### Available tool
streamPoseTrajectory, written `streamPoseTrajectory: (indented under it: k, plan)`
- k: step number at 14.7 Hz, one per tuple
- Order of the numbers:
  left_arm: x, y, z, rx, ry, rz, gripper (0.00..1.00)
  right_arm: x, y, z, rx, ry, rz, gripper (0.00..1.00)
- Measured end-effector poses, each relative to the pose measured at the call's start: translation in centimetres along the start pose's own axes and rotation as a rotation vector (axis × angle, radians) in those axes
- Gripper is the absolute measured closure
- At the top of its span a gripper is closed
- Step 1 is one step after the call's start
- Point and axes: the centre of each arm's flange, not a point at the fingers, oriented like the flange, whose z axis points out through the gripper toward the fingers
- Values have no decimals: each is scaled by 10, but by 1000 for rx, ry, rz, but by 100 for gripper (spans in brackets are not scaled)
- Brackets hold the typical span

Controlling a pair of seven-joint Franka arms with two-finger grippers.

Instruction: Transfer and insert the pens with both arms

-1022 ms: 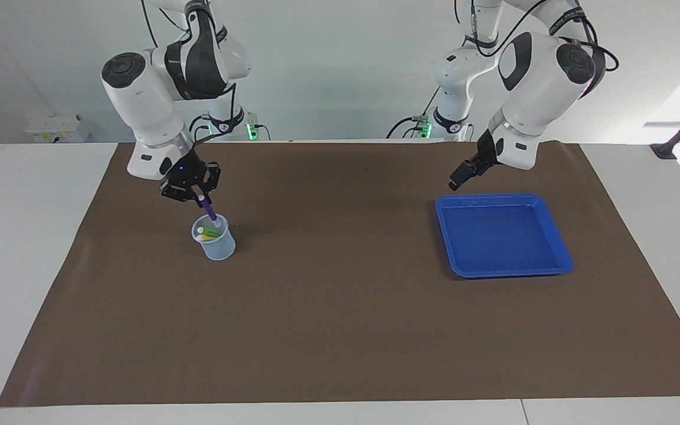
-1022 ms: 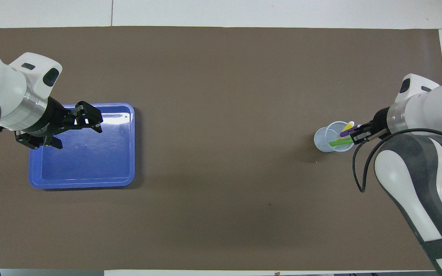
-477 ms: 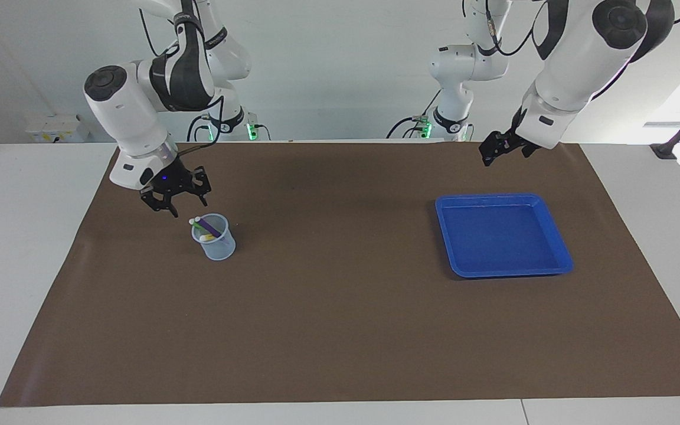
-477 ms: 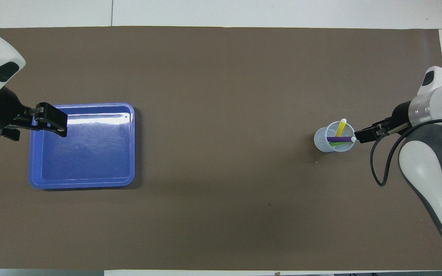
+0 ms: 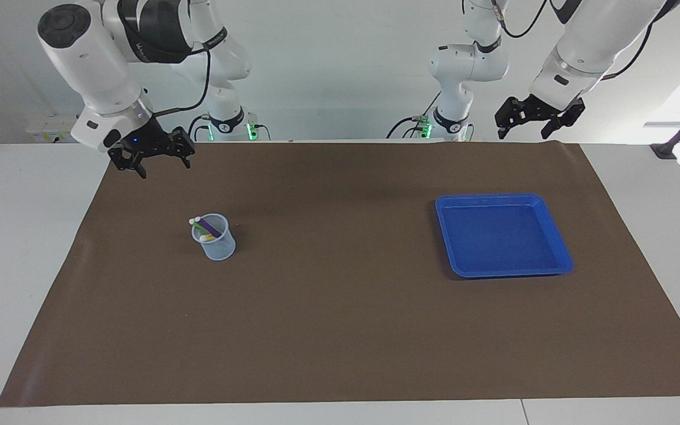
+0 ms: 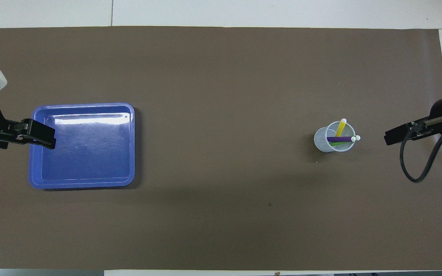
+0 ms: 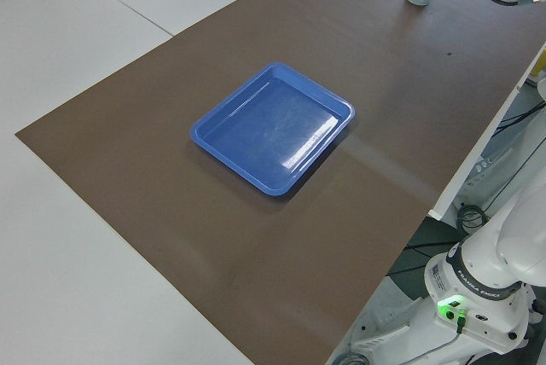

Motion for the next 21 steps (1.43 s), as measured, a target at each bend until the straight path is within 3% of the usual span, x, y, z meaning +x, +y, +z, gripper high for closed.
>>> streamPoseTrajectory:
  k: [7,15,21]
  plan:
    - [-11,-14,-24,-4,55,-25,0,20,26,25,1,-47,70,0]
    - [-9,-11,-9,-6,22,-20,0,8,36,2,-4,-13,93,0]
    - [-9,-11,-12,-7,30,-20,0,16,35,11,-5,-20,88,0]
